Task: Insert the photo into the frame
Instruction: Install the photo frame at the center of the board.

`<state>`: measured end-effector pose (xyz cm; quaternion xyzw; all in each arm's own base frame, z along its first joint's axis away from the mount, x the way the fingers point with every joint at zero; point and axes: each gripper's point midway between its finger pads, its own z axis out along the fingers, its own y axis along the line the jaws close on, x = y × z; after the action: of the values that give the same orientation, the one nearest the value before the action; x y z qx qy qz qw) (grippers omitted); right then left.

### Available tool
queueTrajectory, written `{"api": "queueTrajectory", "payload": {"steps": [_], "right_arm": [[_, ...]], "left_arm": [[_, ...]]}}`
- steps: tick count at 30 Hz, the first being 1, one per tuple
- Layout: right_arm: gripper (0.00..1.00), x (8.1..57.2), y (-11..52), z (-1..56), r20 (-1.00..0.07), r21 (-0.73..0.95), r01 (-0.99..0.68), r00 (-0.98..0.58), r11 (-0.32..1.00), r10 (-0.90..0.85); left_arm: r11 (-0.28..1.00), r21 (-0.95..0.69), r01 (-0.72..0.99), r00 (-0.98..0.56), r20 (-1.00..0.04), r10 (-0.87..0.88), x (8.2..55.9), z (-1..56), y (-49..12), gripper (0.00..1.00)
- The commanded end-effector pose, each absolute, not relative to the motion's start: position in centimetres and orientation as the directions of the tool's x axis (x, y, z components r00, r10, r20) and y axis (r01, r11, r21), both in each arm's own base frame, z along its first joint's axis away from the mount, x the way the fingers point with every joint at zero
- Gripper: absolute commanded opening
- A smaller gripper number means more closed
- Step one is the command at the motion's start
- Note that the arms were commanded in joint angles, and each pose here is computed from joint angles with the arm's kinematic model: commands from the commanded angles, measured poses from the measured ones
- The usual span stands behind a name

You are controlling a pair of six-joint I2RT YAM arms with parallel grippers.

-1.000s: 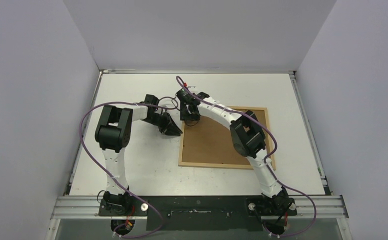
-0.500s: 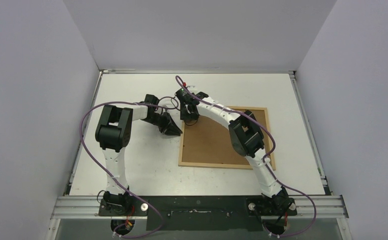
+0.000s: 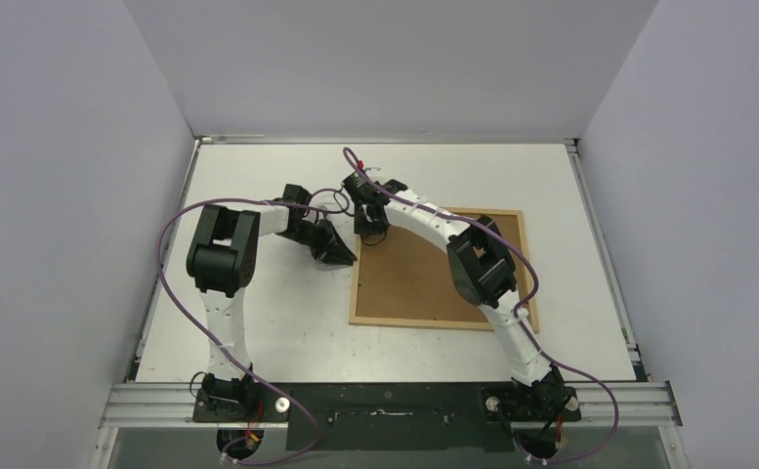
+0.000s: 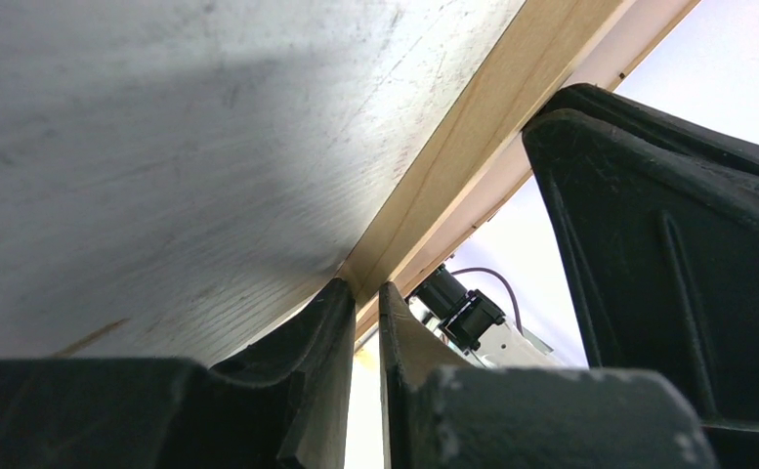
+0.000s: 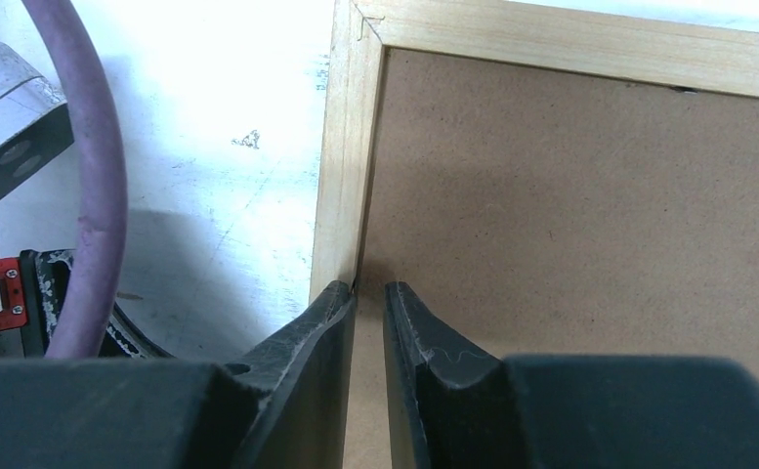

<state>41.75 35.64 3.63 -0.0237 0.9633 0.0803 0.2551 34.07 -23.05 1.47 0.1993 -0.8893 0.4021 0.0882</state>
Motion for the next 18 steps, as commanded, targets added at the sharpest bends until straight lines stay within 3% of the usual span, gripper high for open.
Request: {"api": "queueTrajectory", "payload": {"steps": [1,8,18], "right_arm": [[0.18,41.8,32.6,0.7,-0.463,0.037,-0.047,-0.886,0.998,-0.024],[0.09,41.2,31.3,-0.6,-0.432,-0.013,-0.036,-0.901,0.999,-0.038],[0.07,40.1,28.9,-1.9,-0.393,-0.095,0.000,-0.919,0.995,-0.037]], "left_arm": [[0.748,-0.453,-0.485,-0.868,0.355,-0.348,30.6,-5.2,-19.9,0.11],[0.755,-0.430,-0.496,-0.860,0.366,-0.356,30.1,-5.8,-19.4,0.10],[0.759,-0.399,-0.515,-0.845,0.386,-0.370,29.5,-6.7,-18.7,0.09]]}}
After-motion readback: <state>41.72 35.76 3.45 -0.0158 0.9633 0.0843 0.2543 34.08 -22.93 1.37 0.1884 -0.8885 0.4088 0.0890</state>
